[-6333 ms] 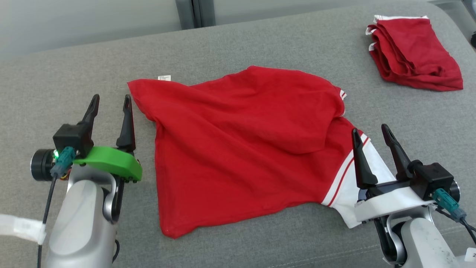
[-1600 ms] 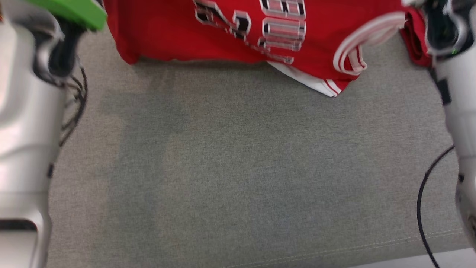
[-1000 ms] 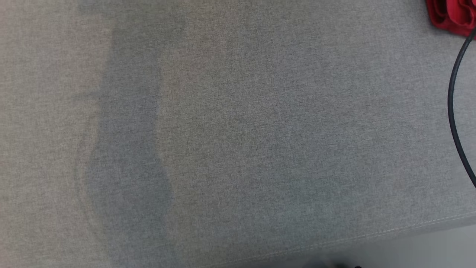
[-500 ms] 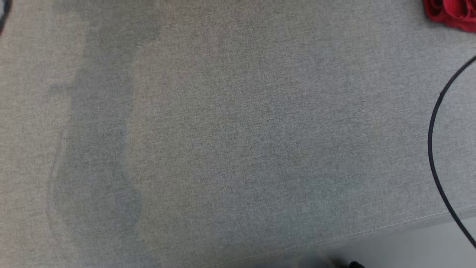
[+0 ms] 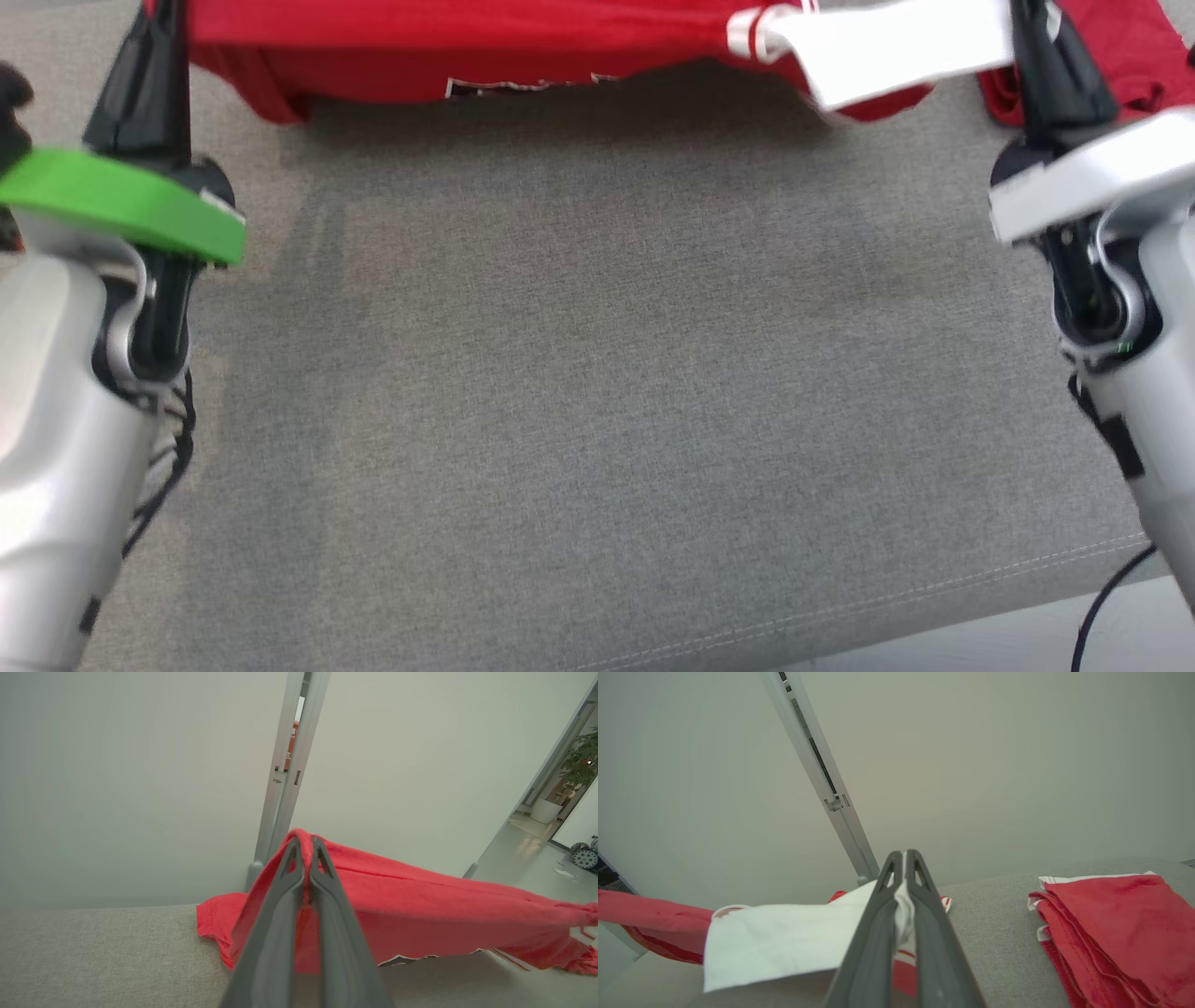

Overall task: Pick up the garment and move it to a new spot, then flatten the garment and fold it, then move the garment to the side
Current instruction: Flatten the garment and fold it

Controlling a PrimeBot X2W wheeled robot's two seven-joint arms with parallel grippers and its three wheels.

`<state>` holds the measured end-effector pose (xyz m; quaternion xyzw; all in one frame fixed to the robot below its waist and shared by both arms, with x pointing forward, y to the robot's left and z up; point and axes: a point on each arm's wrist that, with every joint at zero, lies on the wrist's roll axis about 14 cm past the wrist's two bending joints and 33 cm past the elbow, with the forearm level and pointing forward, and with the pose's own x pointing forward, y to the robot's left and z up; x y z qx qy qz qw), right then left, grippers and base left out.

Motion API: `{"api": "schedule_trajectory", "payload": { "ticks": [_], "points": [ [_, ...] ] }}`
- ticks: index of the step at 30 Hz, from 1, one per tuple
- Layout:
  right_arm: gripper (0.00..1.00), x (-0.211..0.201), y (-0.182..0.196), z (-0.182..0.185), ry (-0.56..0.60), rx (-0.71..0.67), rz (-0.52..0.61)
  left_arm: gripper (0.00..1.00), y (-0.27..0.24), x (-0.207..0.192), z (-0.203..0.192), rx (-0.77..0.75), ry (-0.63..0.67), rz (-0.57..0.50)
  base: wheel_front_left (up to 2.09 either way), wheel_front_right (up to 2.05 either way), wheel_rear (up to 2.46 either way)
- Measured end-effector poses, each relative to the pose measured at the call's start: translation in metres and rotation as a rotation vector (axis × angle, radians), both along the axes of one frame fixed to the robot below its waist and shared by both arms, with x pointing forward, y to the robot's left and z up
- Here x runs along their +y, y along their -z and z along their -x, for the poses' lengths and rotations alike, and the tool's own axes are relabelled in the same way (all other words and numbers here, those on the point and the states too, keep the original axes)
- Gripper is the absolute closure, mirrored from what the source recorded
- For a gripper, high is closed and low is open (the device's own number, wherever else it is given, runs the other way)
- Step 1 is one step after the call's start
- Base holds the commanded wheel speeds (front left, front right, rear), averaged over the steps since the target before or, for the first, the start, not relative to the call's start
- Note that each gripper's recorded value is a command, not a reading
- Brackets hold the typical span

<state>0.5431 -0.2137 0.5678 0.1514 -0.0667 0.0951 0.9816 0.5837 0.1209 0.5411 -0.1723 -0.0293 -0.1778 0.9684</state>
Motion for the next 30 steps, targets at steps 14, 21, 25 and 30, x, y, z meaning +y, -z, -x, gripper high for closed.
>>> {"api": "schedule_trajectory", "payload": {
  "ticks": [14, 21, 25, 30],
  "points": [
    [1.00, -0.017, 0.098, 0.143, 0.129, 0.318, -0.148, 1.00, 0.099, 0.006, 0.143, 0.276, -0.082, 0.032, 0.00, 0.00, 0.00],
    [1.00, -0.011, 0.118, 0.191, 0.167, 0.416, -0.173, 1.00, 0.122, 0.011, 0.186, 0.357, -0.119, 0.037, 0.00, 0.00, 0.00],
    [1.00, -0.005, 0.126, 0.210, 0.166, 0.462, -0.163, 1.00, 0.130, 0.018, 0.203, 0.386, -0.153, 0.043, 0.00, 0.00, 0.00],
    [1.00, 0.002, 0.136, 0.226, 0.164, 0.514, -0.162, 1.00, 0.141, 0.021, 0.221, 0.421, -0.167, 0.037, 0.00, 0.00, 0.00]
  ]
}}
